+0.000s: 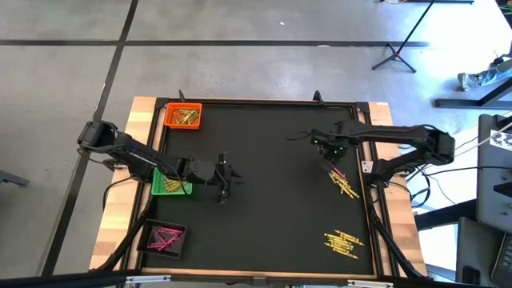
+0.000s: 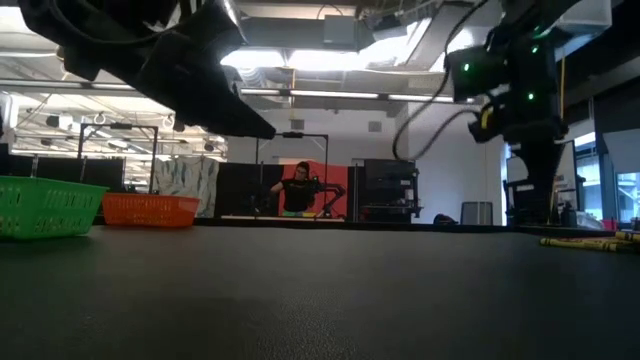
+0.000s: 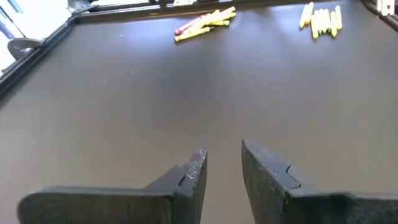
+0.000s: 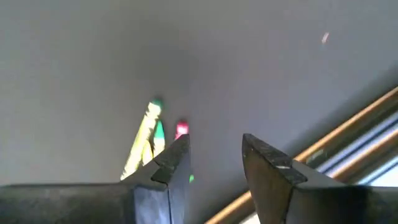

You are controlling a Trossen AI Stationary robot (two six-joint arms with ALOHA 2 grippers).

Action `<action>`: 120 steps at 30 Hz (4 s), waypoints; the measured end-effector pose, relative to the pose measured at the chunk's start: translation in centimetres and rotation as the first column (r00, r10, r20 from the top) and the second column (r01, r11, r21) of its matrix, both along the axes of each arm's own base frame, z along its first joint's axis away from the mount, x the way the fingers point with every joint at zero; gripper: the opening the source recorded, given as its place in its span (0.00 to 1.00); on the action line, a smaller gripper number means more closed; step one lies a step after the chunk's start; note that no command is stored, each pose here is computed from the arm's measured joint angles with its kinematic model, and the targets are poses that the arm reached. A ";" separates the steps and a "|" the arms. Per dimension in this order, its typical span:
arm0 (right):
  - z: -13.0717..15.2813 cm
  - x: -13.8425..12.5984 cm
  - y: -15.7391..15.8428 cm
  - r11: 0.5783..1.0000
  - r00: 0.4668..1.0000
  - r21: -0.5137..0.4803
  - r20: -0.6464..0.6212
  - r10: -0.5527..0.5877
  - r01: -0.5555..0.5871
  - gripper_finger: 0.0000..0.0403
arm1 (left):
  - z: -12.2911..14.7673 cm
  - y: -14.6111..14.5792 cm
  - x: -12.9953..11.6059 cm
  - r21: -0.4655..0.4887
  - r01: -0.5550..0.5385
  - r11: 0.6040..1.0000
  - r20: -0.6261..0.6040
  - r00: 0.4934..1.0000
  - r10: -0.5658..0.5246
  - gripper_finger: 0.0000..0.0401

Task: Sort crayons
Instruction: Put the pink crayon into the black bin

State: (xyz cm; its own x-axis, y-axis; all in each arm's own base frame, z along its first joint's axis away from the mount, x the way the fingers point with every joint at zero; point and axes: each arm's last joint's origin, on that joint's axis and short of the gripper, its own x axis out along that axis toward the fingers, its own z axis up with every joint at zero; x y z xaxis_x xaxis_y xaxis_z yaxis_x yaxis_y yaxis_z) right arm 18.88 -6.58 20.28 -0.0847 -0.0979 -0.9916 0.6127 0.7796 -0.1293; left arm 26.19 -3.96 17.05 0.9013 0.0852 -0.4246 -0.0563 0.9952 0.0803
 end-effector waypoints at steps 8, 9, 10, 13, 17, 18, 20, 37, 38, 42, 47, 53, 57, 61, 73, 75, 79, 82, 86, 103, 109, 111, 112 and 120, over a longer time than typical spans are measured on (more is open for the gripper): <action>-2.6 0.9 -0.3 0.996 0.989 0.087 -0.151 -0.010 0.023 0.35 | 0.0 -0.7 -0.1 -0.011 0.021 1.000 0.005 1.000 -0.021 0.21; -2.9 1.0 -0.3 0.995 0.987 0.095 -0.162 -0.009 0.025 0.35 | 0.0 -0.7 -0.1 -0.008 0.024 1.000 0.004 1.000 -0.024 0.21; -3.2 1.1 -0.3 0.995 0.985 0.099 -0.175 -0.009 0.026 0.35 | 0.0 -0.8 -0.1 -0.006 0.027 1.000 0.004 1.000 -0.027 0.21; -3.8 1.3 -0.4 0.993 0.979 0.112 -0.204 -0.007 0.031 0.35 | 0.0 -0.8 -0.1 -0.006 0.028 1.000 0.004 1.000 -0.027 0.21; -4.3 1.5 -0.3 0.988 0.975 0.147 -0.221 -0.011 0.045 0.35 | 0.0 -0.8 -0.1 -0.005 0.027 1.000 0.004 1.000 -0.026 0.21; -4.4 1.5 -0.3 0.988 0.975 0.150 -0.223 -0.011 0.045 0.35 | 0.0 -0.8 -0.1 -0.005 0.027 1.000 0.004 1.000 -0.027 0.21; -4.8 1.2 -0.2 0.986 0.973 0.158 -0.229 -0.011 0.049 0.35 | 0.0 -0.8 -0.1 -0.005 0.027 1.000 0.004 1.000 -0.027 0.21; -7.1 -0.4 0.4 0.980 0.968 0.186 -0.250 -0.026 0.074 0.35 | 0.1 -0.8 -0.1 -0.003 0.025 1.000 0.005 1.000 -0.025 0.21; -7.0 -0.4 0.4 0.980 0.968 0.187 -0.249 -0.019 0.067 0.35 | 0.1 -0.8 -0.1 -0.002 0.022 1.000 0.005 1.000 -0.022 0.21; -6.1 0.2 0.2 0.980 0.968 0.189 -0.251 -0.014 0.063 0.35 | 0.1 -0.7 -0.1 -0.001 0.019 1.000 0.005 1.000 -0.019 0.21; -5.2 0.5 0.3 0.968 0.967 0.238 -0.255 -0.014 0.077 0.35 | 0.1 -0.7 -0.1 -0.001 0.019 1.000 0.006 1.000 -0.019 0.21; -6.0 0.3 1.4 0.960 0.970 0.275 -0.244 0.024 0.045 0.35 | 0.1 -0.7 -0.1 -0.001 0.020 1.000 0.006 1.000 -0.020 0.21; -6.5 0.2 2.0 0.964 0.969 0.264 -0.242 0.047 0.019 0.35 | 0.1 -0.7 -0.1 0.001 0.021 1.000 0.006 1.000 -0.021 0.21; -6.8 0.2 1.9 0.972 0.972 0.236 -0.230 0.044 0.012 0.35 | 0.1 -0.7 -0.1 0.007 0.024 1.000 0.005 1.000 -0.024 0.21; -7.5 -0.1 1.9 0.976 0.976 0.218 -0.207 0.067 -0.021 0.16 | 0.1 -0.7 -0.1 0.007 0.024 1.000 0.006 1.000 -0.024 0.21; -7.4 0.0 1.8 0.976 0.975 0.213 -0.205 0.082 -0.037 0.09 | 0.1 -0.7 -0.1 0.007 0.024 1.000 0.006 1.000 -0.024 0.21; -6.6 1.1 1.6 0.985 0.976 0.146 -0.183 0.118 -0.092 0.03 | 0.1 -0.7 -0.1 0.007 0.024 1.000 0.006 1.000 -0.024 0.21; -5.1 2.0 1.6 0.988 0.978 0.060 -0.146 0.148 -0.141 0.07 | 0.1 -0.8 -0.1 0.006 0.024 1.000 0.008 1.000 -0.024 0.21; -3.0 3.4 2.7 0.977 0.977 -0.025 -0.032 0.210 -0.211 0.09 | 0.1 -0.9 -0.1 -0.042 0.044 0.998 0.012 0.999 -0.044 0.21; -2.8 10.8 9.4 0.727 0.287 -0.578 0.673 0.682 -0.371 0.06 | 0.4 -0.2 0.2 -0.174 -0.060 0.983 0.059 0.996 0.071 0.39; -3.1 12.6 9.8 0.679 0.006 -0.673 0.709 0.706 -0.294 0.06 | -0.5 -1.3 0.9 -0.162 -0.043 0.986 0.088 0.994 0.058 0.38; -3.3 13.1 10.0 0.665 -0.075 -0.696 0.704 0.706 -0.271 0.06 | -1.2 -1.6 1.2 -0.162 -0.036 0.986 0.093 0.994 0.052 0.38; -3.5 13.2 10.1 0.660 -0.099 -0.700 0.703 0.704 -0.272 0.06 | -1.4 -1.8 1.5 -0.167 -0.031 0.985 0.116 0.992 0.051 0.38; -4.3 13.9 10.3 0.655 -0.194 -0.706 0.706 0.681 -0.269 0.05 | -2.8 -2.7 2.7 -0.130 -0.080 0.988 0.252 0.961 0.111 0.38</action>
State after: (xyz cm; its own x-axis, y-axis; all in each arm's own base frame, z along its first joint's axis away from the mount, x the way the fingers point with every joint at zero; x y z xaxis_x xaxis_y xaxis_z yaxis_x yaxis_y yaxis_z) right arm 32.81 3.76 15.98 0.9783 0.2022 -0.0461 -0.2065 0.9704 -0.1256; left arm 28.89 -6.66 14.27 0.9715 0.1398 -0.1913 -0.1549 0.9857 -0.0663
